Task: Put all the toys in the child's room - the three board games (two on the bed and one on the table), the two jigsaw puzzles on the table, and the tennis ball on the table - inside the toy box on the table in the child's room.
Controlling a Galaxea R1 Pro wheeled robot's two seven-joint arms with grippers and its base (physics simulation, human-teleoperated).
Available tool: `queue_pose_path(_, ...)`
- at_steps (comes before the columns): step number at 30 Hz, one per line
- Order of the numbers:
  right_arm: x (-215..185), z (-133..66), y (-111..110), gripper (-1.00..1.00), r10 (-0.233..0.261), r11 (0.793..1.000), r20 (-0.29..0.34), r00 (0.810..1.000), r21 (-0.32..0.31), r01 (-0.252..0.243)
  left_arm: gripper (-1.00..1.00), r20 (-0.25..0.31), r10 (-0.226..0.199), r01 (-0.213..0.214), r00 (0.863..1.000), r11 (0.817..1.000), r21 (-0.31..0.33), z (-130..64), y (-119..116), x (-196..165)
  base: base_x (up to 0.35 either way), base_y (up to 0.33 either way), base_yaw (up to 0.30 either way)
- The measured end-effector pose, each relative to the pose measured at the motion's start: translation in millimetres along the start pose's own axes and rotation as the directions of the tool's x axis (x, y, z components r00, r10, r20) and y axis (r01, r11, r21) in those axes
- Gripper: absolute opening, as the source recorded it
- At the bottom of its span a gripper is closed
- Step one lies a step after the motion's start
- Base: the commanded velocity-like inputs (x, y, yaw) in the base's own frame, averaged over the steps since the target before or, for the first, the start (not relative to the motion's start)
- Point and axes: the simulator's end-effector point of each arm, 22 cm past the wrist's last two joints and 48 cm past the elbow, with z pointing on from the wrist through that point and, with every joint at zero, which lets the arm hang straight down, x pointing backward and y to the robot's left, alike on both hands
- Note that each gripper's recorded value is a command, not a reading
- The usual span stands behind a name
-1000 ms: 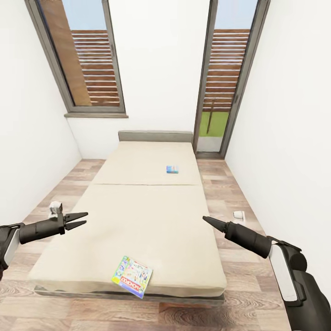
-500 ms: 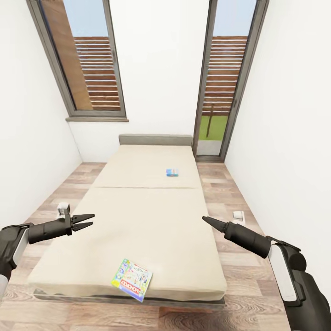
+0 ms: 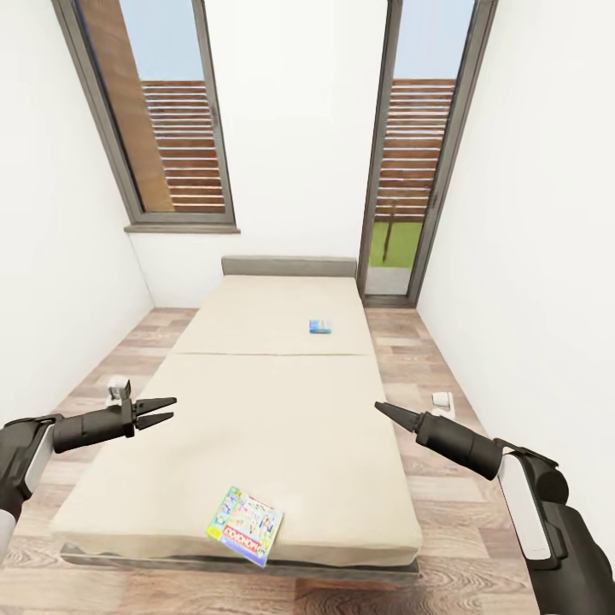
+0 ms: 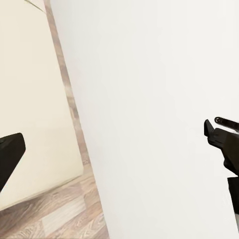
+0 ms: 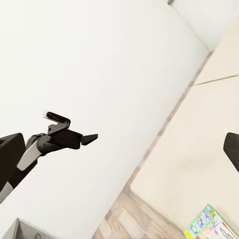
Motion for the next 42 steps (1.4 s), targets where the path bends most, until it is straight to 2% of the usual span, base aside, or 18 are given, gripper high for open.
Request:
queue_pose_path(9, -3, 1.1, 3, 1.00, -0.009, 1.000, 0.005, 1.000, 0.013, 0.009, 1.00, 0.006, 0.012, -0.012, 1.000, 1.000, 0.003, -2.8, -7, -3, 0.000, 0.000, 0.000)
queue_pose_path(42, -16, -1.2, 27, 1.00, -0.049, 0.999, 0.029, 0.998, -0.007, 0.049, 1.00, 0.028, 0.055, -0.056, 0.998, 0.998, 0.020, -10.9, -33, -13, 0.000, 0.000, 0.000)
